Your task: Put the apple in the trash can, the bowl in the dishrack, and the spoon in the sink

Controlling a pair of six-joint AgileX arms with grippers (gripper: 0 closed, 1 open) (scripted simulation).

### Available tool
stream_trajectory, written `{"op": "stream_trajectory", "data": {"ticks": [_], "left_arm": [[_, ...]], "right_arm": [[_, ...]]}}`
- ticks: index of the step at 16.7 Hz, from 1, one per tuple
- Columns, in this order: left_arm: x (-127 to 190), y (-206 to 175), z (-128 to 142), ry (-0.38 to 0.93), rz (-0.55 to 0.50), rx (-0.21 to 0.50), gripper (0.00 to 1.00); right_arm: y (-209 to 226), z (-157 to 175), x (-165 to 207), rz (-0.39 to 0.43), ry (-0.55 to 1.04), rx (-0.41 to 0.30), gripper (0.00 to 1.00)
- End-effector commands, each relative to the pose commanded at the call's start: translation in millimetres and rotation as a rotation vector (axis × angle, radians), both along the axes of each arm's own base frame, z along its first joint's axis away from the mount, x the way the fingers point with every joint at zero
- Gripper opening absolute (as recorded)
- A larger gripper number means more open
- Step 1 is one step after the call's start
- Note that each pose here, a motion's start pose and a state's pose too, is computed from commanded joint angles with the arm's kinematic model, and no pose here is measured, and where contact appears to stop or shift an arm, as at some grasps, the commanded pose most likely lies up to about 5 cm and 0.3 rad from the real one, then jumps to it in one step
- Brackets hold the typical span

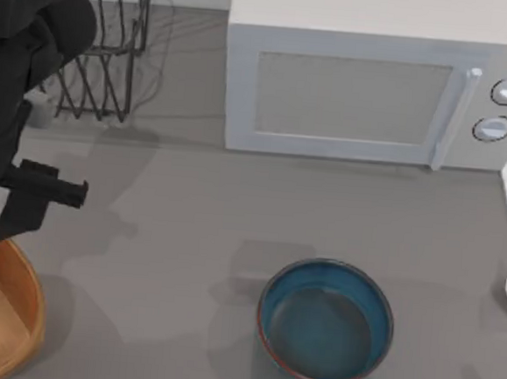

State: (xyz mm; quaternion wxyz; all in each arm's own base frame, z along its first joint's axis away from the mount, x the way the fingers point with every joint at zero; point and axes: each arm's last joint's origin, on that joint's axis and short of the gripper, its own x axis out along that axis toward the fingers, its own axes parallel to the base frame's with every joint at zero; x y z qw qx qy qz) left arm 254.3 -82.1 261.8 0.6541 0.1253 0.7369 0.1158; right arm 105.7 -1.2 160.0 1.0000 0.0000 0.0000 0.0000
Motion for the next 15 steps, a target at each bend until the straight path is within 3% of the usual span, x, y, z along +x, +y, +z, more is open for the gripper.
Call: {"op": "stream_trajectory", "data": {"ticks": [3, 9, 14, 15], "left_arm": [[-1, 3, -8, -0.004, 0.003, -0.002, 0.0], [-10, 20, -62, -0.001, 0.007, 0.001, 0.0], [-11, 22, -66, -0.001, 0.008, 0.002, 0.0], [-11, 22, -66, -0.001, 0.008, 0.002, 0.08]], "right_arm": [[0, 0, 0, 0.0, 0.0, 0.0, 1.0], [0, 0, 0, 0.0, 0.0, 0.0, 1.0], [0, 0, 0, 0.0, 0.0, 0.0, 1.0], [0, 0, 0, 0.0, 0.0, 0.0, 1.0]]}}
